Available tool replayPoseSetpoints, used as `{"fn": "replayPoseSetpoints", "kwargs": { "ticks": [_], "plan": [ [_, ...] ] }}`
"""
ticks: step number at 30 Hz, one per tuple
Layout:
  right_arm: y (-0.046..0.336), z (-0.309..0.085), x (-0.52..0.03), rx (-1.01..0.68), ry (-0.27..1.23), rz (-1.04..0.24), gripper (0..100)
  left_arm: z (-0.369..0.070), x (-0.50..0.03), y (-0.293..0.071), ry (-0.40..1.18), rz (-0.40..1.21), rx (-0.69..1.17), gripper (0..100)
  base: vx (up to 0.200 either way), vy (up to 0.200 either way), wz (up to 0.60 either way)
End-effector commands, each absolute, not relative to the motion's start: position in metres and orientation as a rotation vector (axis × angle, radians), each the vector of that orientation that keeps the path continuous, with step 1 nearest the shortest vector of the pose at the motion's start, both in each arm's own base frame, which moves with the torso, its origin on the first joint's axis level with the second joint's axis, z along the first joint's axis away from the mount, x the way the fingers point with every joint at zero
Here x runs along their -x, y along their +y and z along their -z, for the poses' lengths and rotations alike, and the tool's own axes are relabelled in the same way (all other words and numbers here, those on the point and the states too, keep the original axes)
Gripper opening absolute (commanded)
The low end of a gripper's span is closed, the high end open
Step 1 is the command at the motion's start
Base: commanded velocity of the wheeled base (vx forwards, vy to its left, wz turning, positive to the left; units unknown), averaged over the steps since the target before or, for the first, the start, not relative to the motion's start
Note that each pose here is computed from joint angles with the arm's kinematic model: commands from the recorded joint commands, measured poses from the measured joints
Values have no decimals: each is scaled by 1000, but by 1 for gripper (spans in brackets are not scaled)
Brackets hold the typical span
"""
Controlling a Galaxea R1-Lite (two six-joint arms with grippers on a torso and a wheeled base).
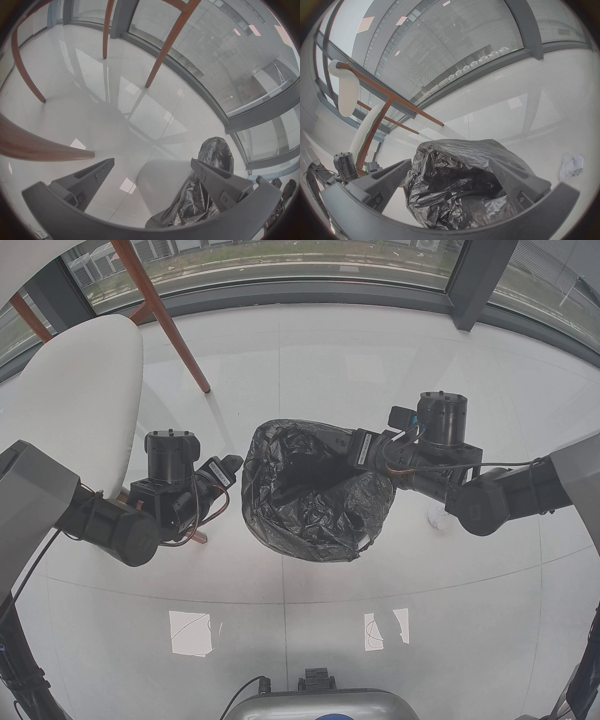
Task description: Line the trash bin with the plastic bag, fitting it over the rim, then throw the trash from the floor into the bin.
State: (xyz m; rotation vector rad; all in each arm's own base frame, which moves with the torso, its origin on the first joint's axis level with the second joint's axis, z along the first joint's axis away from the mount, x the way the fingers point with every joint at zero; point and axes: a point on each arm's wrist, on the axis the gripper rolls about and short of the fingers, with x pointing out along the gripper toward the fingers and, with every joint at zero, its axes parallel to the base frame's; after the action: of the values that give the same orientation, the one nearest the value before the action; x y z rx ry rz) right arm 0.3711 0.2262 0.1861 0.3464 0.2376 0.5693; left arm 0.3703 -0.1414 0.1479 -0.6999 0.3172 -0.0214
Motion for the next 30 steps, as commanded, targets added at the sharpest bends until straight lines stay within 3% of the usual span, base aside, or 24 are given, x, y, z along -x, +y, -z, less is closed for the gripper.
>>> {"fn": "replayPoseSetpoints", "kwargs": {
  "ticks": [1, 6, 11, 18, 30],
  "plan": [
    [236, -177, -372, -340, 259, -583, 100, -146, -371, -145, 328, 24, 692, 100, 0, 0, 0],
    [241, -176, -370, -340, 258, -595, 100, -127, -378, -148, 373, 2, 658, 100, 0, 0, 0],
    [246, -176, -363, -336, 271, -611, 100, -154, -374, -154, 308, 49, 693, 100, 0, 0, 0],
    [250, -162, -370, -343, 298, -600, 100, -158, -374, -153, 296, 51, 693, 100, 0, 0, 0],
    [246, -170, -403, -365, 212, -577, 100, -176, -357, -150, 297, 86, 699, 100, 0, 0, 0]
  ]
}}
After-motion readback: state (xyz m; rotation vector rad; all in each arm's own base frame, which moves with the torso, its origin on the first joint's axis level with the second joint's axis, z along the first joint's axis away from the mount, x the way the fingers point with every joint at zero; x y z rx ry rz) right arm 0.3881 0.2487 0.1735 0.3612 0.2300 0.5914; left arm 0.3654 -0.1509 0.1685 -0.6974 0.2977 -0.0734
